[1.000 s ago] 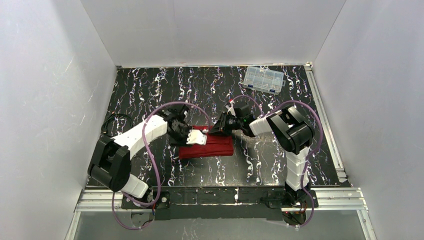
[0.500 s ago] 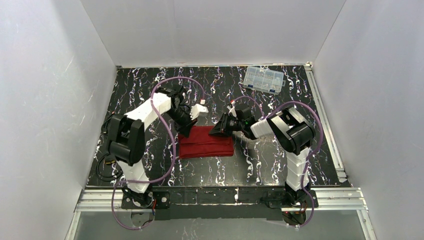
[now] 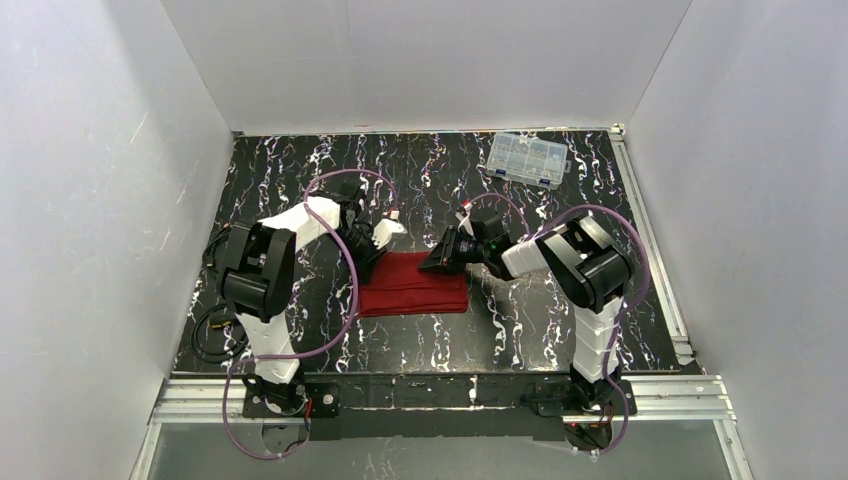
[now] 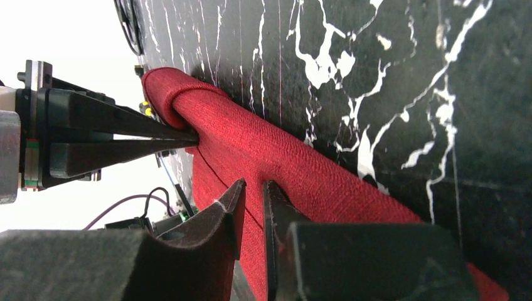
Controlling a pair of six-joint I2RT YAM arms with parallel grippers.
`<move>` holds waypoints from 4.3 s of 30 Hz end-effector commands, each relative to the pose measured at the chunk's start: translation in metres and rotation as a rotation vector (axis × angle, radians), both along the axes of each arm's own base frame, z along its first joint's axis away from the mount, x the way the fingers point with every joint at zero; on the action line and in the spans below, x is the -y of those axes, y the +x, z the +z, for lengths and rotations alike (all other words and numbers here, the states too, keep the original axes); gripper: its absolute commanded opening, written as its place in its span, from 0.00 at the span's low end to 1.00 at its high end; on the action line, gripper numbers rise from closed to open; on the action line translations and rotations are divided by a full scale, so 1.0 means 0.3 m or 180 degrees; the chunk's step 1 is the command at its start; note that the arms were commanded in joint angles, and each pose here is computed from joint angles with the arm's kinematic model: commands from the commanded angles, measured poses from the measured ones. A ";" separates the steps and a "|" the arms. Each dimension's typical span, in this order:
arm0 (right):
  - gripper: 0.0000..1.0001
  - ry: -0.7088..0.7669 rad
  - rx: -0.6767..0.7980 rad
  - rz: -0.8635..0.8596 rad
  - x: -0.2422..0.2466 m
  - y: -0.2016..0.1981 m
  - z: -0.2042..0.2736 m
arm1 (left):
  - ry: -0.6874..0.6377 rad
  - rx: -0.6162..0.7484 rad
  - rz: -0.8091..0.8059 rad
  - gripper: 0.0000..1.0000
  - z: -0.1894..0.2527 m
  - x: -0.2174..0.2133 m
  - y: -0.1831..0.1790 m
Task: Fold the napkin into a case and place the utensils inside
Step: Smooth out the 2/3-rectangle-folded napkin at the center of the board.
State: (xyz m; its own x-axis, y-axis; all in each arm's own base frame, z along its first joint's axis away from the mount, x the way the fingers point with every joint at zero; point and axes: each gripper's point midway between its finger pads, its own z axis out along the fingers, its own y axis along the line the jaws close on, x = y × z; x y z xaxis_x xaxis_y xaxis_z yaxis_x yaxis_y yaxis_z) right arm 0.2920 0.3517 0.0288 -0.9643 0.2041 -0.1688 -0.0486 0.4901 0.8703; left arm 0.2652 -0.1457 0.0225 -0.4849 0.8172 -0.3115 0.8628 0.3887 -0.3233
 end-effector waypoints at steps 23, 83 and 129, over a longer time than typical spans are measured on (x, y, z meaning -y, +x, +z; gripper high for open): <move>0.25 0.0350 -0.0134 0.0046 -0.256 0.103 0.079 | -0.0075 0.0099 -0.0109 0.00 -0.061 -0.028 -0.022; 0.25 -0.0092 -0.0473 -0.0076 0.100 0.018 -0.108 | -0.0301 -0.1014 0.0991 0.00 -0.065 -0.011 0.149; 0.99 -0.1413 0.3082 0.0129 0.139 -0.146 0.575 | -0.0793 0.1860 0.0587 0.98 0.722 -0.112 0.027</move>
